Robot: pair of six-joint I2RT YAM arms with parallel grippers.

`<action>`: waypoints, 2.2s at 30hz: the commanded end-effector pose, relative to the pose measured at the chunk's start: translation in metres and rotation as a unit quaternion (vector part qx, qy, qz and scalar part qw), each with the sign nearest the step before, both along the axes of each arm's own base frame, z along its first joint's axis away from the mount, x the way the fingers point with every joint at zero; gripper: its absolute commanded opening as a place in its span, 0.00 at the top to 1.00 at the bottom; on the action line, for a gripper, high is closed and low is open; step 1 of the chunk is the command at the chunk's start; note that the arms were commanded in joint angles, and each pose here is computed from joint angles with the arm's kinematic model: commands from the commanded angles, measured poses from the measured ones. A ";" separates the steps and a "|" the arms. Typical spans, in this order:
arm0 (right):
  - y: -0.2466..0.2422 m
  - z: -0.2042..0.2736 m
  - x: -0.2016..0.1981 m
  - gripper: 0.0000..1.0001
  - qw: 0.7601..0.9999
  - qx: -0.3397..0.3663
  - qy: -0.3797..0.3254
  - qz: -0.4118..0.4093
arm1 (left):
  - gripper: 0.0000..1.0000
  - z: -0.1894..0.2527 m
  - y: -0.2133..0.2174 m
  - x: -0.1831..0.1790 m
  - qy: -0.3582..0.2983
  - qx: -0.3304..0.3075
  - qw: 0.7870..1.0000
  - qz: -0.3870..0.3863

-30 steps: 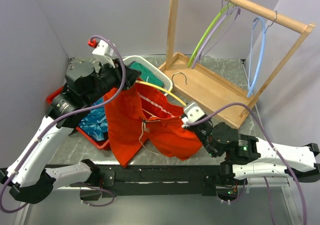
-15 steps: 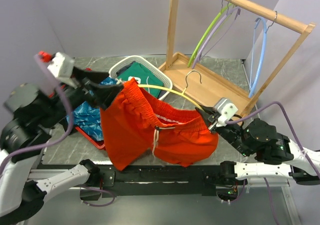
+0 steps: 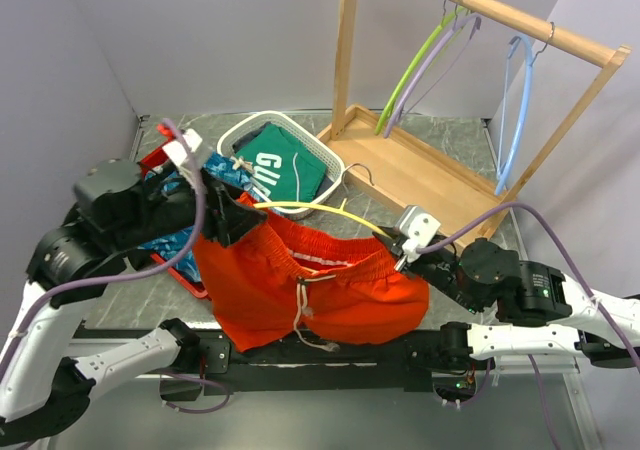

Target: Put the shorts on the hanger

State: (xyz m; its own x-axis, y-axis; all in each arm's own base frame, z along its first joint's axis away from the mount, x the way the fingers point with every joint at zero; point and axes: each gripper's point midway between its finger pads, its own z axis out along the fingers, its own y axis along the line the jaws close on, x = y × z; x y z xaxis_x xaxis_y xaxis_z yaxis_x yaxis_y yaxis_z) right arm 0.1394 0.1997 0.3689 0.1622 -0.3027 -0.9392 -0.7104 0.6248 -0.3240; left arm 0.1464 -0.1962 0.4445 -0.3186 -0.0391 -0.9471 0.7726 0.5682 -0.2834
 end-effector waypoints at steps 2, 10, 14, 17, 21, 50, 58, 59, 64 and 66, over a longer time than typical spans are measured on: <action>-0.001 0.036 -0.002 1.00 0.996 0.087 0.001 0.002 | 0.28 -0.022 0.000 -0.019 0.023 0.015 0.999 -0.036; -0.002 0.037 -0.001 1.00 0.996 0.088 -0.003 -0.001 | 0.35 -0.036 -0.009 -0.044 0.049 -0.001 0.993 -0.104; -0.002 0.037 -0.002 1.00 0.996 0.093 -0.003 0.002 | 0.35 -0.025 -0.008 -0.058 0.040 -0.025 0.991 -0.125; -0.003 0.039 -0.002 1.00 0.995 0.097 -0.002 0.001 | 0.32 -0.018 -0.008 -0.068 0.040 -0.041 0.988 -0.142; -0.006 0.041 -0.003 1.00 0.995 0.103 -0.003 0.002 | 0.30 -0.009 -0.005 -0.076 0.038 -0.057 0.987 -0.148; -0.031 0.069 0.028 0.27 0.960 0.224 0.053 -0.158 | 0.99 -0.015 -0.005 -0.047 -0.037 -0.084 0.991 -0.094; -0.062 0.050 0.024 0.22 0.905 0.328 0.165 -0.214 | 0.99 -0.003 0.004 -0.035 -0.063 -0.115 0.990 -0.045; -0.064 0.044 0.024 0.24 0.901 0.332 0.175 -0.218 | 0.99 -0.002 0.005 -0.033 -0.063 -0.116 0.990 -0.039; -0.048 -0.007 0.025 0.28 0.892 0.313 0.231 -0.231 | 0.99 -0.001 0.012 -0.019 -0.068 -0.121 0.990 0.007; -0.034 -0.012 0.029 0.28 0.889 0.322 0.257 -0.200 | 0.99 0.001 0.014 -0.011 -0.072 -0.127 0.989 0.027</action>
State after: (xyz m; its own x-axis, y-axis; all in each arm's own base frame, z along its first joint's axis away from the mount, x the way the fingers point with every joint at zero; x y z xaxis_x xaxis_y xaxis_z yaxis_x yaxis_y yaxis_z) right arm 0.1664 0.1403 0.3920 -0.2064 0.3601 -0.9098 -0.3360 0.8472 0.4115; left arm 0.1198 -0.1897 0.3997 -0.3198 -0.1431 -0.9366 0.7939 0.4991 -0.3474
